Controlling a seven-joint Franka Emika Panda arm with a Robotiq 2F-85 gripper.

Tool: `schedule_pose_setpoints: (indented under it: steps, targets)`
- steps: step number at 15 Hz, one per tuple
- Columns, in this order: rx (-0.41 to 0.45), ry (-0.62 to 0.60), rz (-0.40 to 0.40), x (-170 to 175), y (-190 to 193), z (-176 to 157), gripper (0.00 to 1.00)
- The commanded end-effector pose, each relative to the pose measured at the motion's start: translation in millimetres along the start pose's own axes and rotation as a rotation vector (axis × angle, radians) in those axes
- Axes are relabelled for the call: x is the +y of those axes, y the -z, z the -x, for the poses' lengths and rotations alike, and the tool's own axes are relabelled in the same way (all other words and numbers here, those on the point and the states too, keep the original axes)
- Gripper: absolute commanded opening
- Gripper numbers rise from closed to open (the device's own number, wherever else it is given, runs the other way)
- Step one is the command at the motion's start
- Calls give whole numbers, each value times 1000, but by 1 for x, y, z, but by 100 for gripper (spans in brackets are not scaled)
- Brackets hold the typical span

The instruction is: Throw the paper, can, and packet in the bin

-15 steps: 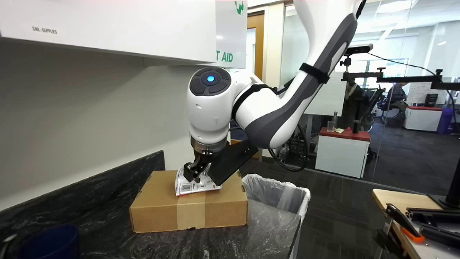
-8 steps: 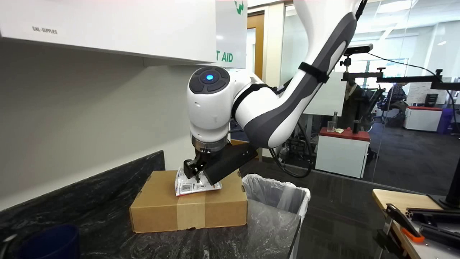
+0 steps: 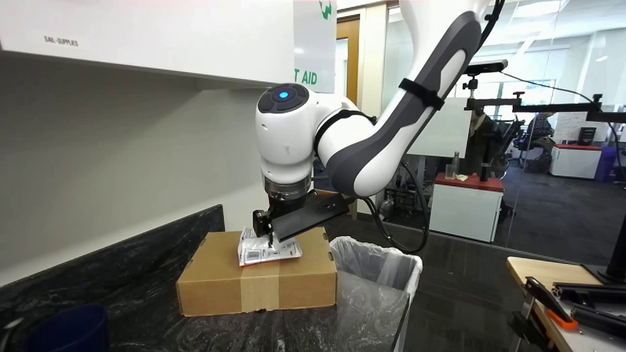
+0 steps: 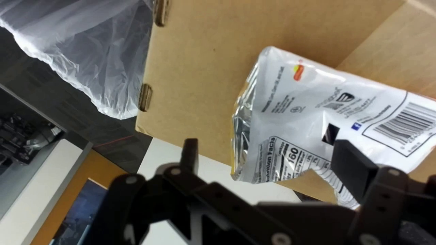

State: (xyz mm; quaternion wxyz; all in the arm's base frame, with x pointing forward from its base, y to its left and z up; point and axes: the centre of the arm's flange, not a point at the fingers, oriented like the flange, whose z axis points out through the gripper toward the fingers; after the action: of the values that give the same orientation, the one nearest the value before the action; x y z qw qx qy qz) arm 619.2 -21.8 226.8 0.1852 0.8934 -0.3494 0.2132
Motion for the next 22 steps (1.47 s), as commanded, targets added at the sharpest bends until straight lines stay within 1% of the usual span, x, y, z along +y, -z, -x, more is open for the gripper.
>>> schedule_pose_setpoints:
  steps: [1, 3, 4, 7, 9, 18, 21, 22]
  targets:
    - [-35, -40, -45, 14, 5, -9, 100]
    - [-44, -54, -61, 17, 4, -13, 100]
    - [-51, -50, -82, 18, 4, -15, 100]
    - [-40, 15, -167, 20, 5, -20, 100]
    - [-38, 33, -200, 22, 4, -24, 100]
    - [-108, 46, -232, 41, -16, -26, 100]
    - [-133, 65, -247, 43, -24, -21, 100]
    - [-136, 81, -249, 47, -20, -17, 100]
